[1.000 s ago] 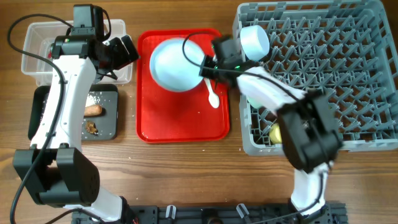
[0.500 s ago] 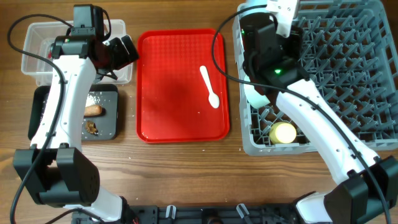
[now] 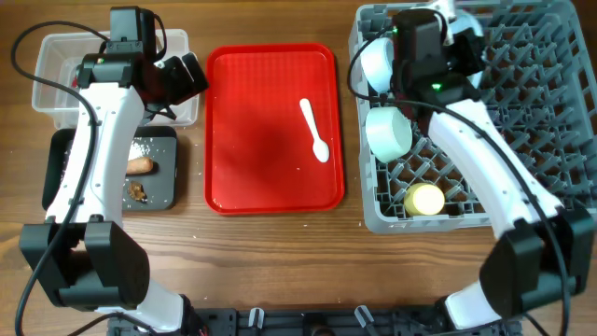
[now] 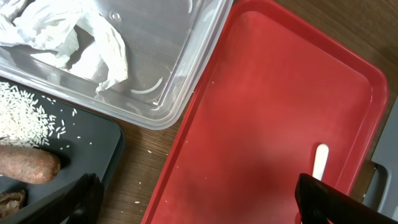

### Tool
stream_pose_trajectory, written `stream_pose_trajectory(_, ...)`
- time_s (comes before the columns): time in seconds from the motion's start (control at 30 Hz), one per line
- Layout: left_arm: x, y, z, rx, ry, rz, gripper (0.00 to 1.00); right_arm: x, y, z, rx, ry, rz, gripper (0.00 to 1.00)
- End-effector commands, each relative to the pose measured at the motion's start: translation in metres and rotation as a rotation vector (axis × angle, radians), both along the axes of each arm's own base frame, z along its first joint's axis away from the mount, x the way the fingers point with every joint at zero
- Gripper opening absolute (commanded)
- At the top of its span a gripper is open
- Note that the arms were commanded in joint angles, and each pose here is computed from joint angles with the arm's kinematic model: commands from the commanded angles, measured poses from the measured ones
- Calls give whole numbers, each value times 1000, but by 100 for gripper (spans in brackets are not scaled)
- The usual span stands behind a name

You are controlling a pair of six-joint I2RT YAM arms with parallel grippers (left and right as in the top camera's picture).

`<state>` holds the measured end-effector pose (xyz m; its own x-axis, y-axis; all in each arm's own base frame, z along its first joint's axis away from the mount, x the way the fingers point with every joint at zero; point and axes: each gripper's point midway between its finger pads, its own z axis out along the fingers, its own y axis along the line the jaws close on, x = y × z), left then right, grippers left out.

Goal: Sort waste into correct bins and load items into the dishwasher rack
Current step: 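Stand the light-blue plate upright in the rack with the right gripper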

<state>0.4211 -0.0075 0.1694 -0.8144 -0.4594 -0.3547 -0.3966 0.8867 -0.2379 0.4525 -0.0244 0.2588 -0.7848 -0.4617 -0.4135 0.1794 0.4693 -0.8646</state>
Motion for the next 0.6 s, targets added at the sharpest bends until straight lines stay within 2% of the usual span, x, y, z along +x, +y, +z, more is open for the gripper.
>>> stream_pose_trajectory(0.0,0,-2,-6,-10,14,-7,100,15,11,-31,15,82,61,4)
stream_pose_trajectory(0.1,0,-2,-6,-10,14,-7,100,23,19,-53,40,130,103,4)
stream_pose_trajectory(0.13,0,-2,-6,-10,14,-7,100,27,24,-62,63,149,132,13)
stream_pose_trajectory(0.17,0,-2,-6,-10,14,-7,100,31,31,-71,103,162,172,37)
stream_pose_trajectory(0.2,0,-2,-6,-10,14,-7,100,33,35,-73,160,121,167,70)
stream_pose_trajectory(0.23,0,-2,-6,-10,14,-7,100,33,35,-72,211,63,137,94)
stream_pose_trajectory(0.27,0,-2,-6,-10,14,-7,100,32,35,-69,269,-3,103,100)
stream_pose_trajectory(0.33,0,-2,-6,-10,14,-7,100,30,39,-65,350,-50,99,100)
stream_pose_trajectory(0.43,0,-2,-6,-10,14,-7,100,14,73,-65,573,26,233,100)
stream_pose_trajectory(0.5,0,-2,-6,-10,14,-7,100,-3,110,-57,823,61,342,100)
stream_pose_trajectory(0.57,0,-2,-6,-10,14,-7,100,-27,171,-43,1186,140,498,100)
